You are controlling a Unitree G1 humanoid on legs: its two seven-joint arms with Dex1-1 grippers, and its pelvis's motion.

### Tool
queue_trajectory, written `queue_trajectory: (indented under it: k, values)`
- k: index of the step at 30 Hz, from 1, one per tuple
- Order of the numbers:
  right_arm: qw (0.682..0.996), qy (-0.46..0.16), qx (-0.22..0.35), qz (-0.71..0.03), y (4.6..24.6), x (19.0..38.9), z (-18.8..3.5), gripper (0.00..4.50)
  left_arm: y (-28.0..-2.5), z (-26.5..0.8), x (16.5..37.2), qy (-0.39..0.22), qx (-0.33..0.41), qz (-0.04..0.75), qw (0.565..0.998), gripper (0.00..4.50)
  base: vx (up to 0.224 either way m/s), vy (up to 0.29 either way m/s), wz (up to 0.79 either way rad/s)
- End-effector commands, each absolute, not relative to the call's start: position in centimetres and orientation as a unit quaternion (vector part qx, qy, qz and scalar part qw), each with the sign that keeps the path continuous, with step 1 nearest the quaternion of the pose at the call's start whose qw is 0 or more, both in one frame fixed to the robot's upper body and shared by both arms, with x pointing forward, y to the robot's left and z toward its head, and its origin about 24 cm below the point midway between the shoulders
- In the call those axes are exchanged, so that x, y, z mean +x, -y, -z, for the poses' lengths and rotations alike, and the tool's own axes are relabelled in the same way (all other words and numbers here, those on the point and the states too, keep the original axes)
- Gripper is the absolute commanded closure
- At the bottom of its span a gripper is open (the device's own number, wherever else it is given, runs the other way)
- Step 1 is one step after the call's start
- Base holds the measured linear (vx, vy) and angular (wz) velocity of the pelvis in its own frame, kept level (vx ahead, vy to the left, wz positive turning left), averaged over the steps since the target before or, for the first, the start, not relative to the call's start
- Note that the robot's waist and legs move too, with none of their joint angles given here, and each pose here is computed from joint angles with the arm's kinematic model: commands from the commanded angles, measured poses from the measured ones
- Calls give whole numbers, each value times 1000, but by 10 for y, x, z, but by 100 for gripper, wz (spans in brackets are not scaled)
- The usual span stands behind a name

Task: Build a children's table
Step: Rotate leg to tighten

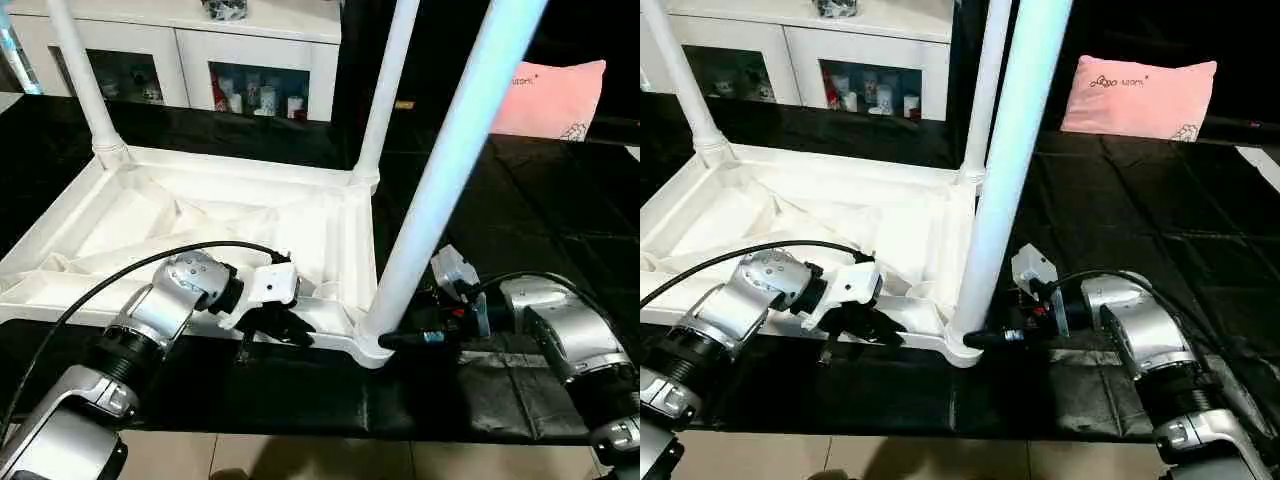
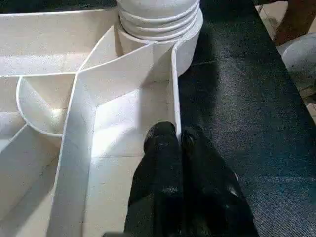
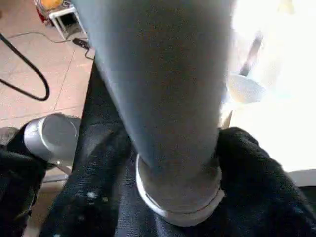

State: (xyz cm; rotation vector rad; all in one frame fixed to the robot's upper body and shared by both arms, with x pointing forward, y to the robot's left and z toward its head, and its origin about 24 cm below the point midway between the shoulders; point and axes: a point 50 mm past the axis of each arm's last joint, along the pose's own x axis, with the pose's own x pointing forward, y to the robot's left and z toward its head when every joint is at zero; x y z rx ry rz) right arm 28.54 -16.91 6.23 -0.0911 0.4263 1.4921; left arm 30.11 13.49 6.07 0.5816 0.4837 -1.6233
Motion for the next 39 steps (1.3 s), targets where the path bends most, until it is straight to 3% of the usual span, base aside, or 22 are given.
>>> queue_trajectory:
  k: [1,6,10,13,14,15,18,19,21,23,26,28,31,33,35,39]
  values:
    - [705,-188,-50,-682,168,288,-67,203,-126,-60,296,-209,267,729,594,450,0,0,0]
    - [701,-186,-34,-688,164,287,-65,242,-129,-59,299,-218,270,719,602,450,0,0,0]
    - [711,-177,-14,-680,161,286,-64,247,-130,-56,303,-231,269,697,624,450,0,0,0]
    - [745,-165,3,-646,156,288,-63,249,-126,-56,313,-232,252,659,670,450,0,0,0]
    - [766,-163,7,-622,153,290,-61,251,-123,-57,318,-230,239,641,693,450,0,0,0]
    - [807,-169,24,-566,148,297,-56,251,-116,-60,328,-221,215,604,735,450,0,0,0]
    - [822,-173,33,-542,146,300,-54,253,-113,-62,332,-219,204,589,751,450,0,0,0]
    - [856,-182,51,-481,134,309,-48,253,-104,-68,341,-215,178,552,785,450,0,0,0]
    - [880,-193,64,-429,120,317,-42,254,-94,-75,348,-214,153,518,814,450,0,0,0]
    - [885,-196,67,-417,115,320,-41,254,-91,-77,350,-213,145,506,823,450,0,0,0]
    - [916,-215,56,-334,96,332,-39,254,-78,-83,357,-207,138,460,852,450,0,0,0]
    - [919,-206,49,-334,89,333,-42,254,-74,-83,358,-206,138,453,857,450,0,0,0]
    - [917,-198,73,-337,86,333,-45,185,-74,-81,357,-206,145,457,853,450,0,0,0]
    - [917,-195,74,-341,86,331,-46,179,-76,-79,355,-205,156,464,847,450,0,0,0]
    - [918,-192,72,-340,87,330,-46,141,-79,-78,354,-209,160,465,846,450,0,0,0]
    - [919,-181,64,-344,99,326,-48,127,-88,-73,349,-216,169,478,834,450,0,0,0]
